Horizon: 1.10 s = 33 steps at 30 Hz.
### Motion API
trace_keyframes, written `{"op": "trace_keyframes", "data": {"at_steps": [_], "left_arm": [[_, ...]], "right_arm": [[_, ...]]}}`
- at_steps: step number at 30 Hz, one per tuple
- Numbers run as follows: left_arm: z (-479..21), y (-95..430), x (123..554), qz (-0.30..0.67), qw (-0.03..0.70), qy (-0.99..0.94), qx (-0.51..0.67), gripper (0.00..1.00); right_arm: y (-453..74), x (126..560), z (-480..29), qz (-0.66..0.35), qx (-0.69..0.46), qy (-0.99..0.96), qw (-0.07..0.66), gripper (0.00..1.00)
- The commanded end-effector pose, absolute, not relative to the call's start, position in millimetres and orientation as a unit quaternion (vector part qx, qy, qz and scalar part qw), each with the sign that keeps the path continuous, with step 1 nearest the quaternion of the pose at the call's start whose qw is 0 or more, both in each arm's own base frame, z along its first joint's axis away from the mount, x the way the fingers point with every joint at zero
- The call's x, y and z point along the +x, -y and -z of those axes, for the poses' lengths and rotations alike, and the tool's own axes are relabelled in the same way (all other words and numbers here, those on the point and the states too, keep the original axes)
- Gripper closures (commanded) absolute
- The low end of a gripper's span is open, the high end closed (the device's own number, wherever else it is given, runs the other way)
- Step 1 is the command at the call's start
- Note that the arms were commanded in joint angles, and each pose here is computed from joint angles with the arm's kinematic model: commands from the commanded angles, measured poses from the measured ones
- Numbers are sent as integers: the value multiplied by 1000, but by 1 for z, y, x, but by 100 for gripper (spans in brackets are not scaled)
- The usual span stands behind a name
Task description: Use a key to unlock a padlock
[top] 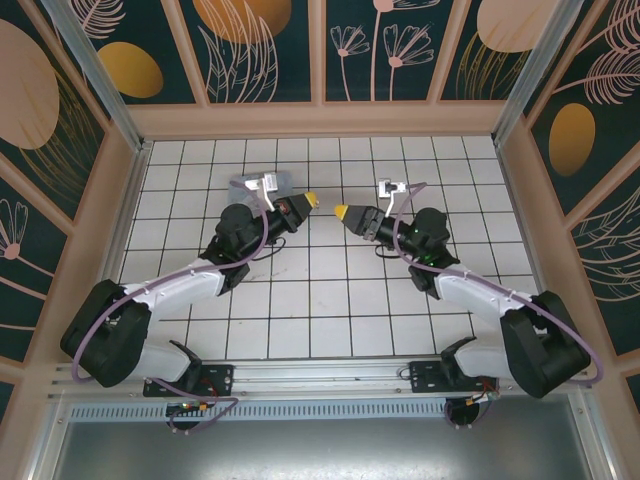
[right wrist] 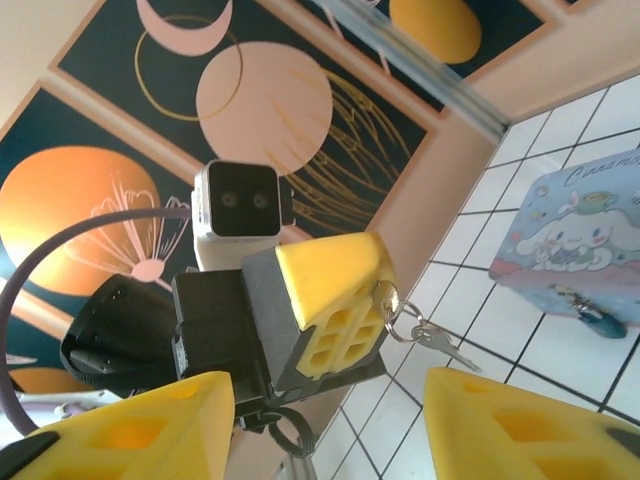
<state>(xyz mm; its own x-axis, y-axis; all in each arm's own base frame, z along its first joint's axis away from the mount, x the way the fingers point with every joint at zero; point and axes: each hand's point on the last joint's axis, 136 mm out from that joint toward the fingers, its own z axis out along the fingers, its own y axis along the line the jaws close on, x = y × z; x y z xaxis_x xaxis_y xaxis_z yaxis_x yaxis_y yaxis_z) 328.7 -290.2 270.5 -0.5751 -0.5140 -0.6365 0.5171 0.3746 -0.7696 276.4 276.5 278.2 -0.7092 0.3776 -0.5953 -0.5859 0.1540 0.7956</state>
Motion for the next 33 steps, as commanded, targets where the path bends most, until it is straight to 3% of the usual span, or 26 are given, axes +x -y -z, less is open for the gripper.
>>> {"op": "trace_keyframes", "data": {"at_steps": [1, 33], "left_arm": [[-303, 287, 316, 593, 486, -642, 19, 100], [-289, 292, 312, 618, 456, -640, 12, 100]], "right_arm": [[-286, 268, -300, -670, -115, -624, 385, 49], [-311, 286, -297, -688, -109, -613, 372, 61]]}}
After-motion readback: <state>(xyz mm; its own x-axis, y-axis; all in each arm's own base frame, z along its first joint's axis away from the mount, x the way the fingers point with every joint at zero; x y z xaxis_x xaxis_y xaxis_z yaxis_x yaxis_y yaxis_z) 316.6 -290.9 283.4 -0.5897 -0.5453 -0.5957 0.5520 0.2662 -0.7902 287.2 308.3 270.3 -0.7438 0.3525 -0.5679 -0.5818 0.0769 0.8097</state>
